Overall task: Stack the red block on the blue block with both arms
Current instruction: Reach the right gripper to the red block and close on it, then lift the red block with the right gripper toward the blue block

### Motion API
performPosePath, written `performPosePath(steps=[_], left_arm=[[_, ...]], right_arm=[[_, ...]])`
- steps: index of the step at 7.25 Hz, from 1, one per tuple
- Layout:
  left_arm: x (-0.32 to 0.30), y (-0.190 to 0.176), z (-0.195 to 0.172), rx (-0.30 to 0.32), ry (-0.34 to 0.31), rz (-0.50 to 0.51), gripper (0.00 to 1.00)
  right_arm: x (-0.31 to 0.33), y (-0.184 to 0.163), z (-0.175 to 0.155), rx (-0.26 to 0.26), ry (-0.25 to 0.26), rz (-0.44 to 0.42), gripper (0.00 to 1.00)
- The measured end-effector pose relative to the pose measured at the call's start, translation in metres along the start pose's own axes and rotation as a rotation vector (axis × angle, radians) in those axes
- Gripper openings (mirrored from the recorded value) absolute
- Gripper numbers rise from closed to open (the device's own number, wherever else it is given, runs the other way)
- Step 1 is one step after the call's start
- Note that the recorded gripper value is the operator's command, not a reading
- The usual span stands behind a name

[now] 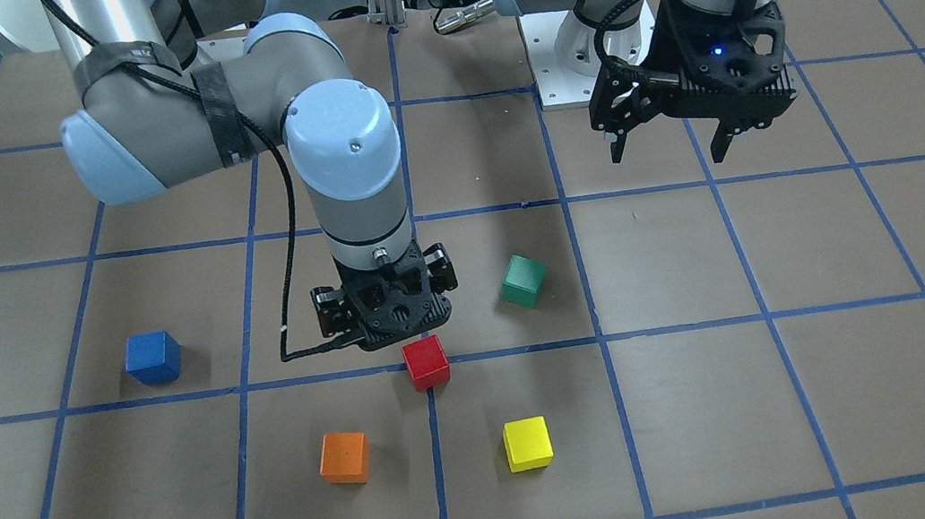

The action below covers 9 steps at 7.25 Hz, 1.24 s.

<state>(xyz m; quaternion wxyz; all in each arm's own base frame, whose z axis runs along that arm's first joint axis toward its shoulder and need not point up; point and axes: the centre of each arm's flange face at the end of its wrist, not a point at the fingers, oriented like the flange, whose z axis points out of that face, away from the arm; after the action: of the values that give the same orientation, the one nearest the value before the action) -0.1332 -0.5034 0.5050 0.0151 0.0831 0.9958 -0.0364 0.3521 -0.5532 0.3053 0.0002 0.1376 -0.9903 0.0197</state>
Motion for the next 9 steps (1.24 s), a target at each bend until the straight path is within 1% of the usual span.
performPosePath(steps=[2, 3, 6, 8, 9], left_arm=[[0.0, 0.003, -0.003, 0.004, -0.002, -0.006, 1.0], [0.0, 0.003, -0.003, 0.005, -0.003, -0.007, 1.0], [0.0, 0.004, -0.002, 0.002, -0.003, -0.007, 1.0], [0.0, 0.004, -0.002, 0.002, -0.004, -0.007, 1.0], [0.0, 0.004, -0.002, 0.002, -0.004, -0.007, 1.0]], right_arm=[[-0.015, -0.006, 0.038, -0.027, 0.001, -0.042, 1.0], [-0.017, -0.007, 0.051, -0.041, 0.003, -0.06, 1.0], [-0.019, -0.012, 0.08, -0.056, 0.004, -0.087, 1.0], [-0.019, -0.014, 0.094, -0.067, 0.004, -0.092, 1.0], [-0.019, -0.015, 0.099, -0.069, 0.004, -0.094, 0.97]])
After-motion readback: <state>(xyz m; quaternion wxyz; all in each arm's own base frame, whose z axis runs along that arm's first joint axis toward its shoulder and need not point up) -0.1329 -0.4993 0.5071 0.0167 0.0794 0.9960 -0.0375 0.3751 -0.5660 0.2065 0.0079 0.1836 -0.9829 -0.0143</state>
